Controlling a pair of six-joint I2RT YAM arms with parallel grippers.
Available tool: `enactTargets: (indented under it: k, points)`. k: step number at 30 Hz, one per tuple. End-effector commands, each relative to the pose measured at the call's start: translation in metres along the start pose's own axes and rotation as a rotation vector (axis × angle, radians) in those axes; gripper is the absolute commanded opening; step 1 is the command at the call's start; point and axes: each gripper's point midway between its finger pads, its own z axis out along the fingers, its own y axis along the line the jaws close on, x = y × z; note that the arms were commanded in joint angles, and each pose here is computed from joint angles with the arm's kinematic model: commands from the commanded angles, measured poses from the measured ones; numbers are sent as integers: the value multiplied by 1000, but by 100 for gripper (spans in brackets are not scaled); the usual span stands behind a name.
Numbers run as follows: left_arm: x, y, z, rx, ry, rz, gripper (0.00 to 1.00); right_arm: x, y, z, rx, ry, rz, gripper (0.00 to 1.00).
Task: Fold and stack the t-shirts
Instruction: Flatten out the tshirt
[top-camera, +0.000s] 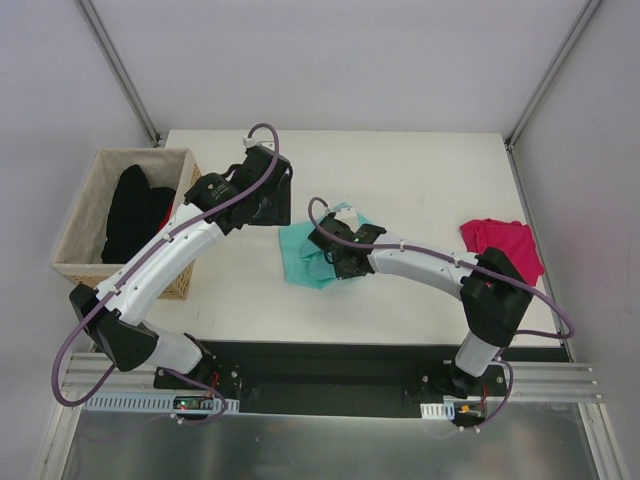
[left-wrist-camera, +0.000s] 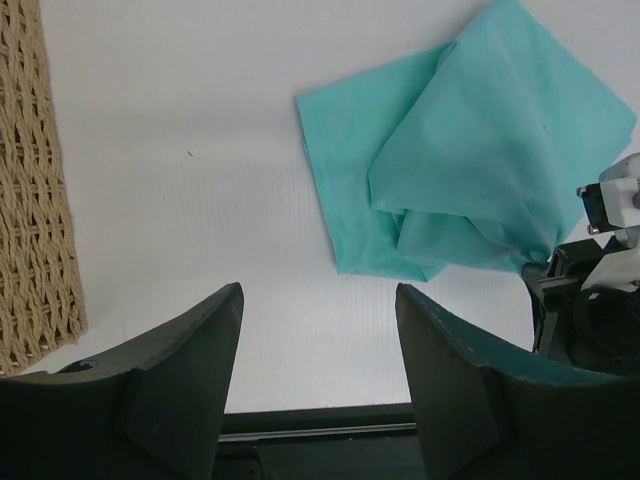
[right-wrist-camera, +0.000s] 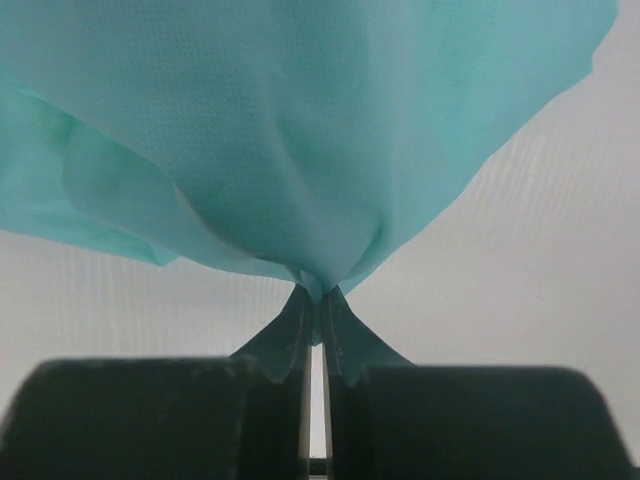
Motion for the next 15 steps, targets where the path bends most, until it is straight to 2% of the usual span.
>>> enactTargets:
  k: [1, 9, 15]
  points:
    - [-23, 13, -19, -21, -76, -31, 63, -35, -26, -29, 92, -101, 34, 1]
    - [-37, 7, -23, -3, -113, -58, 62, -124, -77, -76, 200, -257, 23, 1]
    - [-35, 9, -26, 0, -125, -89, 62, -161, -124, -80, 265, -280, 32, 1]
